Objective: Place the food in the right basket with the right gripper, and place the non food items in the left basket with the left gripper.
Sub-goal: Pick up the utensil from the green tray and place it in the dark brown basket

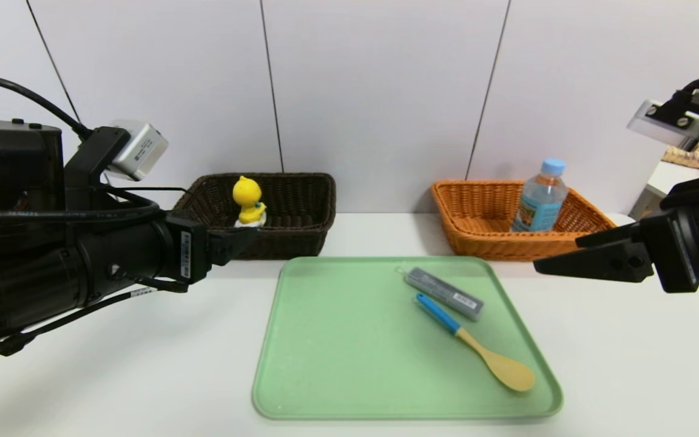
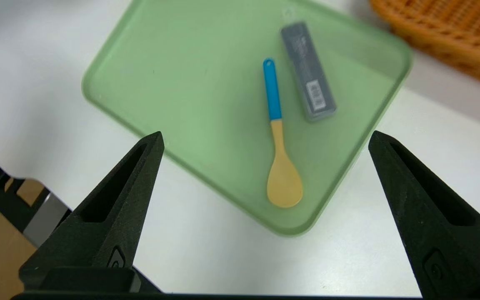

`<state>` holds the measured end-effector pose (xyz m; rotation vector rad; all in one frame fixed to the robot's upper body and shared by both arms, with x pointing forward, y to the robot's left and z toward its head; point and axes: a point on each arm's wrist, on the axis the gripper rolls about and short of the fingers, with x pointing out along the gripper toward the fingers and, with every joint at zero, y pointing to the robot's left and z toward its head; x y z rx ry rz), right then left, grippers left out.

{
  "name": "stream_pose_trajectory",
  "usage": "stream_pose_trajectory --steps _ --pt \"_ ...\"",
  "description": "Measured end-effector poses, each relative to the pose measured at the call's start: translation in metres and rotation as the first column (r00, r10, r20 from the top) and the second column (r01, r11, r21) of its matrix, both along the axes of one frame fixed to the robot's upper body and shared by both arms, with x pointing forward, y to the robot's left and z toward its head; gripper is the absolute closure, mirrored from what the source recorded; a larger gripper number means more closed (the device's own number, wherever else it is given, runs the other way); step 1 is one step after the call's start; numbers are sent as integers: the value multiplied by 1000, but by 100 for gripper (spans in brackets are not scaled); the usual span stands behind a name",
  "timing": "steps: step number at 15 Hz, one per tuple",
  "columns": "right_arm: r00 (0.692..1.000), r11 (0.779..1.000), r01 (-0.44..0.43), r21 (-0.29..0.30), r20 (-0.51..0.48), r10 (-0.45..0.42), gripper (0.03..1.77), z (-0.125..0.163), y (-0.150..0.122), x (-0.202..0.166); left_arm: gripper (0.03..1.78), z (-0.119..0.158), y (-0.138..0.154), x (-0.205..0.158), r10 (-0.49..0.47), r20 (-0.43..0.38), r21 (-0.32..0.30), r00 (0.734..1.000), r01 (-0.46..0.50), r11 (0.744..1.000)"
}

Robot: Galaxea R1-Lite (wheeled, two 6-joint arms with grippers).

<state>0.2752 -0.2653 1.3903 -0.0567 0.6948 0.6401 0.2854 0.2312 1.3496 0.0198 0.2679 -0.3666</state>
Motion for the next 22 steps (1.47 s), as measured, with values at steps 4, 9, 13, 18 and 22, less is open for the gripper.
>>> stream_pose_trajectory --steps 4,9,13,18,22 --pt "996 997 -43 -59 -82 38 11 -26 13 2 12 -1 2 -4 2 1 0 1000 -2 1000" --pt "981 989 -31 -143 -192 3 11 -56 22 19 12 -1 2 -4 1 3 -2 1000 -1 1000" --pt "968 980 -33 -198 -250 -18 11 -76 32 37 12 0 3 -5 2 3 -3 1000 -2 1000" --pt "958 971 -86 -224 -285 19 11 -96 53 52 12 -3 5 -8 5 -4 -1 1000 -5 1000" --pt "957 959 -94 -267 -289 13 10 -115 65 67 12 -3 5 -8 7 -2 -1 1000 -7 1000"
